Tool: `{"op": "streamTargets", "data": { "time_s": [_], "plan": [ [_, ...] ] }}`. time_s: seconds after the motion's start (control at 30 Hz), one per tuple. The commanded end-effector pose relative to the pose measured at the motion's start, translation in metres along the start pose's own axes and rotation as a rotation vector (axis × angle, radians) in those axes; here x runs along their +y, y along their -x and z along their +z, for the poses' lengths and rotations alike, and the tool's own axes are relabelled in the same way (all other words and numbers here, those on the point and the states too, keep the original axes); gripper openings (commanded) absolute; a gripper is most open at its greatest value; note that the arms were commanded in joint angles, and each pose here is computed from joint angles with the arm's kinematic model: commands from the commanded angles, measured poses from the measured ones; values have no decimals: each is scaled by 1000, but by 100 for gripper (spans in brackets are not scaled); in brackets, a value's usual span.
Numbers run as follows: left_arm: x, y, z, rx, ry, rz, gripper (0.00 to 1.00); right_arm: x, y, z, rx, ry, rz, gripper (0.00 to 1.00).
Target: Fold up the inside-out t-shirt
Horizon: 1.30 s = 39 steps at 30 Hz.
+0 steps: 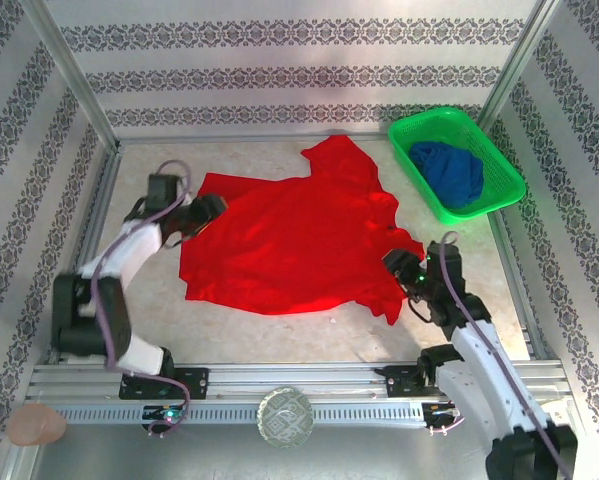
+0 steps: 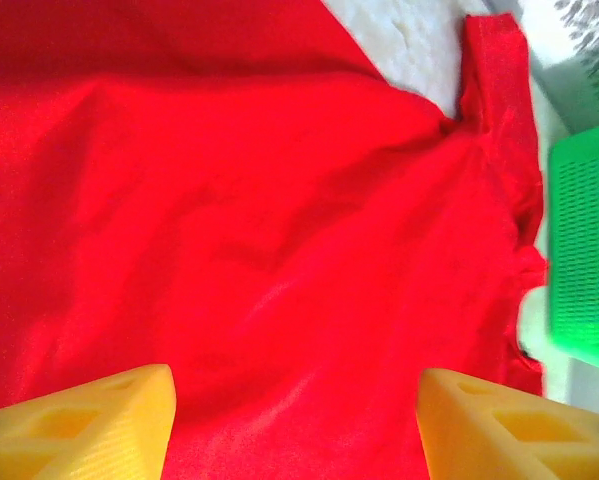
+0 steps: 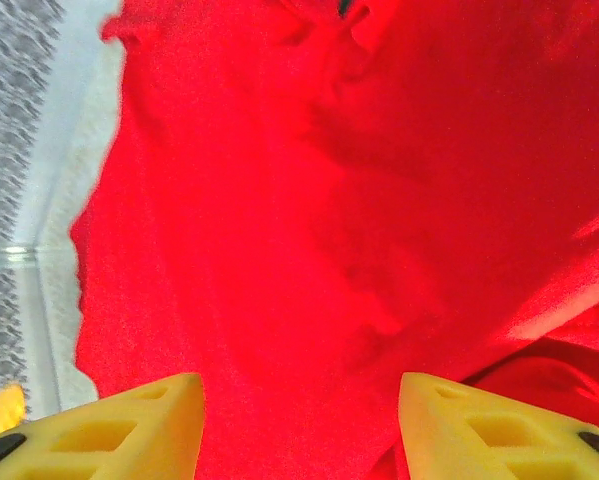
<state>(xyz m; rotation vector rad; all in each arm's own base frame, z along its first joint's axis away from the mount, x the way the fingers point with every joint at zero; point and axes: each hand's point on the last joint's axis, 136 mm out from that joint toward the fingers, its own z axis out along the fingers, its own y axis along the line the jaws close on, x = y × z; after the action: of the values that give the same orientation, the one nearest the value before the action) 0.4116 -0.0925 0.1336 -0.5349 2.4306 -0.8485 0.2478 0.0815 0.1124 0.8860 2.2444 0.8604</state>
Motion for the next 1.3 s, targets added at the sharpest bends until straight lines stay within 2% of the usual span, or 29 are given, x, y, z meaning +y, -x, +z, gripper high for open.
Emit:
{"op": "streamTargets", "data": {
  "time_s": [0.0, 0.1, 0.2, 0.33, 0.43, 0.57, 0.73, 0.83, 0.97, 1.07, 1.17, 1.27],
  "plan": [
    [-29, 7, 47, 85, -8, 169, 66, 16, 6, 18, -51, 38, -19, 54],
    [-39, 9, 97, 176, 6, 195, 66, 7, -6, 38, -32, -19, -12, 54],
    [-30, 13, 134, 224, 37, 152, 66, -12, -15, 52, -43, -112, 29, 55],
    [-4, 25, 151, 213, 95, 80, 66, -40, -21, 64, -61, -232, 140, 59],
    [28, 37, 144, 169, 114, -40, 66, -51, -24, 75, -59, -302, 206, 59],
    [78, 50, 117, 90, 133, -205, 63, -44, -23, 97, -21, -362, 245, 60],
    [133, 49, 68, 12, 193, -312, 63, -27, -23, 147, 76, -386, 308, 60],
    [153, 40, 41, -30, 193, -381, 63, -10, -16, 191, 163, -375, 338, 59],
    [144, 22, 23, -43, 131, -403, 63, 28, 19, 243, 226, -325, 319, 58],
    [123, 10, 18, -27, 52, -411, 64, 60, 61, 259, 218, -261, 229, 55],
    [85, 4, 8, -13, -31, -353, 64, 102, 101, 240, 163, -148, 69, 54],
    [51, 2, -13, -36, -78, -262, 66, 148, 107, 198, 137, -37, -108, 54]
  ]
}}
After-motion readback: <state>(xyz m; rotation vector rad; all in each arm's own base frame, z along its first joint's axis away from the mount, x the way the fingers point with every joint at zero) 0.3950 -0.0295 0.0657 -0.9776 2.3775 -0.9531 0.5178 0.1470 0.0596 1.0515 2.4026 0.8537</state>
